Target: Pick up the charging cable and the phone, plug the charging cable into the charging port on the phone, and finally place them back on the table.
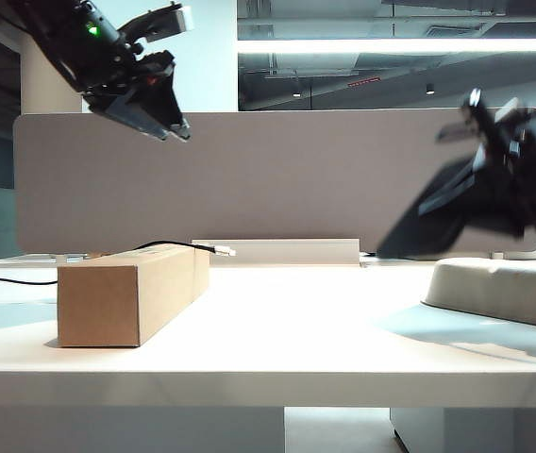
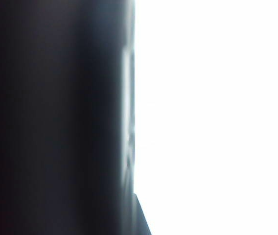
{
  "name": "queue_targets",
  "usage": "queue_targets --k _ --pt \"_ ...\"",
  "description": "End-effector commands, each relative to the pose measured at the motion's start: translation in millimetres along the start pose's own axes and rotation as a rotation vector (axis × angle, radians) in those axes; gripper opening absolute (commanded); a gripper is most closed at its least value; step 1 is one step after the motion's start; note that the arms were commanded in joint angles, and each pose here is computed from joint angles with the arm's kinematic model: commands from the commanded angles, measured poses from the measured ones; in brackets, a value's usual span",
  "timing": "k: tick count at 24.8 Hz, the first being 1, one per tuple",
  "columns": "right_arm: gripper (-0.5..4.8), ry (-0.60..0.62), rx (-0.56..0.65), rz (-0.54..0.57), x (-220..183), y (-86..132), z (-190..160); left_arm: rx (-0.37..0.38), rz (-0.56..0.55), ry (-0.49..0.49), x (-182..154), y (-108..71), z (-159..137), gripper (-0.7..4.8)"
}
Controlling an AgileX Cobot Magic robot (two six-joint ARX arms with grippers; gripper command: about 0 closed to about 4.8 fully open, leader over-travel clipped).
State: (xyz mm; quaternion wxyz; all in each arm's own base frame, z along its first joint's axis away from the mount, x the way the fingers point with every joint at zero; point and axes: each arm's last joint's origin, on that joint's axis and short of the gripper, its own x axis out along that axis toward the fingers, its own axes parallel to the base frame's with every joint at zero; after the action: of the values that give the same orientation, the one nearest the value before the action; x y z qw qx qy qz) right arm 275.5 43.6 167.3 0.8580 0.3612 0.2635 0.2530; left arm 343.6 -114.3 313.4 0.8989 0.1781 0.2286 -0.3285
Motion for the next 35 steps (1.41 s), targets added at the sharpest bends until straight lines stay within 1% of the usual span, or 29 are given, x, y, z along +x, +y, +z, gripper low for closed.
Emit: queue_targets --k 1,5,7,9,12,14,15,16,17,18,21,23,26,29,32,35 --pt "-0.06 -0.071 -0.079 0.076 -11 22 14 0.019 0.006 -0.034 6 1.9 9 2.37" --pt "-0.06 -0.116 -0.129 0.135 -26 42 21 0.019 -0.015 -0.013 20 3.2 15 2.36" --pt "-0.06 -0.14 -0.172 0.153 -37 54 25 0.017 -0.04 0.026 35 4.9 19 2.36" --pt "-0.06 -0.15 -0.235 0.15 -49 64 25 0.061 -0.073 0.072 50 3.7 23 2.36" --pt "-0.06 -0.149 -0.278 0.14 -59 72 24 0.111 -0.091 0.109 64 2.1 24 2.35" --pt "-0.06 -0.149 -0.297 0.137 -65 76 23 0.144 -0.088 0.13 71 3.1 23 2.22" --pt "-0.06 -0.151 -0.306 0.137 -69 79 22 0.173 -0.081 0.142 75 2.6 22 2.03" --pt "-0.06 -0.155 -0.31 0.14 -73 82 22 0.226 -0.08 0.157 80 1.5 20 1.91" --pt "-0.06 -0.157 -0.313 0.142 -76 84 21 0.261 -0.078 0.17 82 1.5 18 1.68" --pt "-0.06 -0.16 -0.315 0.144 -77 86 21 0.291 -0.078 0.179 84 1.3 16 1.6" --pt "-0.06 -0.164 -0.327 0.147 -81 89 21 0.377 -0.069 0.21 90 -1.5 13 1.57" --pt "-0.06 -0.161 -0.338 0.143 -83 89 20 0.435 -0.062 0.233 94 -2.9 10 1.66" --pt "-0.06 -0.141 -0.326 0.132 -83 88 18 0.505 -0.066 0.252 100 -6.5 7 2.26" --pt "-0.06 -0.119 -0.309 0.116 -83 86 16 0.572 -0.078 0.262 105 -10.9 6 2.49" --pt "-0.06 -0.104 -0.318 0.106 -82 85 14 0.606 -0.08 0.277 110 -11.5 3 2.49" --pt "-0.06 -0.103 -0.318 0.107 -82 85 14 0.618 -0.089 0.296 118 -14.1 -2 2.52"
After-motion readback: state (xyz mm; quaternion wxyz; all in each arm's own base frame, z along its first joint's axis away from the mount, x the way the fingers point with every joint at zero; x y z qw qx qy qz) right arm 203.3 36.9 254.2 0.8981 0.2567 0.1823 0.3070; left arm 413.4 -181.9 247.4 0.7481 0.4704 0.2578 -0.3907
